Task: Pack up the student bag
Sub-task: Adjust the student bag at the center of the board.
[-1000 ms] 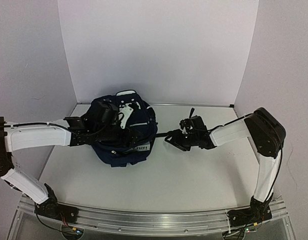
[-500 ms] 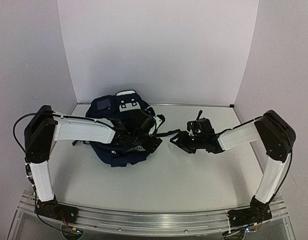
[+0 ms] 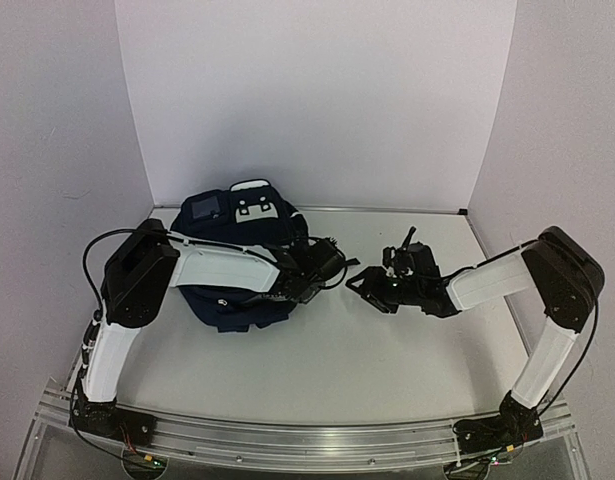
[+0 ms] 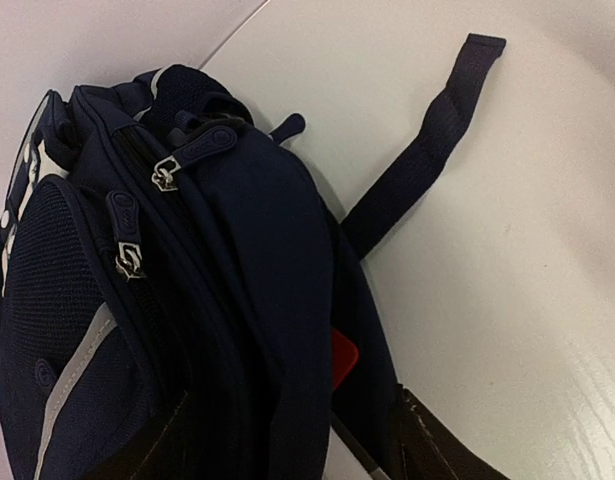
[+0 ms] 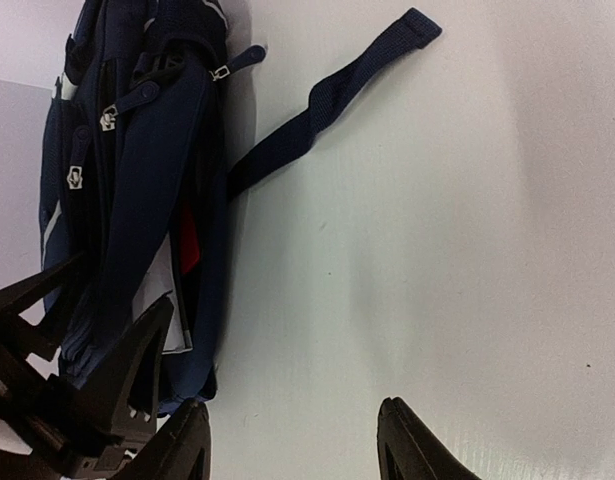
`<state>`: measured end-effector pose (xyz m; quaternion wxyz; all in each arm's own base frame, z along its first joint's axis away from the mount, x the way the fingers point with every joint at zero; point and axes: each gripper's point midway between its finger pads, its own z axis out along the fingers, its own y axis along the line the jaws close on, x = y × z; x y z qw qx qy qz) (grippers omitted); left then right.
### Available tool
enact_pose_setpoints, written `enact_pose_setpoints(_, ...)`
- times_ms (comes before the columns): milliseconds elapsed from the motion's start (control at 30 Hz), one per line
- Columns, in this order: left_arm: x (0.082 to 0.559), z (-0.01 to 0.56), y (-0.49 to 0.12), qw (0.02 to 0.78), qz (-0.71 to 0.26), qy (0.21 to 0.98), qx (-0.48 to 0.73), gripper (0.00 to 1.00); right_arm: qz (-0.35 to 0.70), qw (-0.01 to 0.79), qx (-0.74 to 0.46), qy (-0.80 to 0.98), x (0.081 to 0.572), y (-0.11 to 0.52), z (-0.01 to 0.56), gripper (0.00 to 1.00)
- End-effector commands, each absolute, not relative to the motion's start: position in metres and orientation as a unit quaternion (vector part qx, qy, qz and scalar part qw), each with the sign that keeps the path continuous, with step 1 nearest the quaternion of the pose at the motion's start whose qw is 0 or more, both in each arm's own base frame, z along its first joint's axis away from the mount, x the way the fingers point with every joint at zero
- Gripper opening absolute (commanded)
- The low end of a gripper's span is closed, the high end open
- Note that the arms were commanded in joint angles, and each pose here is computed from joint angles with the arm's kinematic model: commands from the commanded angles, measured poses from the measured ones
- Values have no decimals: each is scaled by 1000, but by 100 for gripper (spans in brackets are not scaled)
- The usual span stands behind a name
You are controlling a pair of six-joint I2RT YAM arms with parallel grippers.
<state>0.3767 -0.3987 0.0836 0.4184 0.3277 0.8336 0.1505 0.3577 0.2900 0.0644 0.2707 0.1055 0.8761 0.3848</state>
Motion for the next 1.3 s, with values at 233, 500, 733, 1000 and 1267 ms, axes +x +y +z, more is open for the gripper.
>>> enact_pose_setpoints(233,416,138,-318,437,249,832,233,22,430,297,83,848,354,296,97,56)
enact_pose_setpoints(500,426,260,-332,551,206,776,226,0,472,317,6,823,348,317,133,56)
enact_pose_setpoints(733,404,386,-333,634,108,728,238,0,464,341,-59,816,345,349,169,59)
enact_pose_setpoints(1000,388,442,-328,619,14,739,267,0,517,326,-89,786,335,406,212,65)
enact_pose_setpoints(1267,383,462,-323,621,-47,738,260,0,467,323,44,822,346,386,183,58)
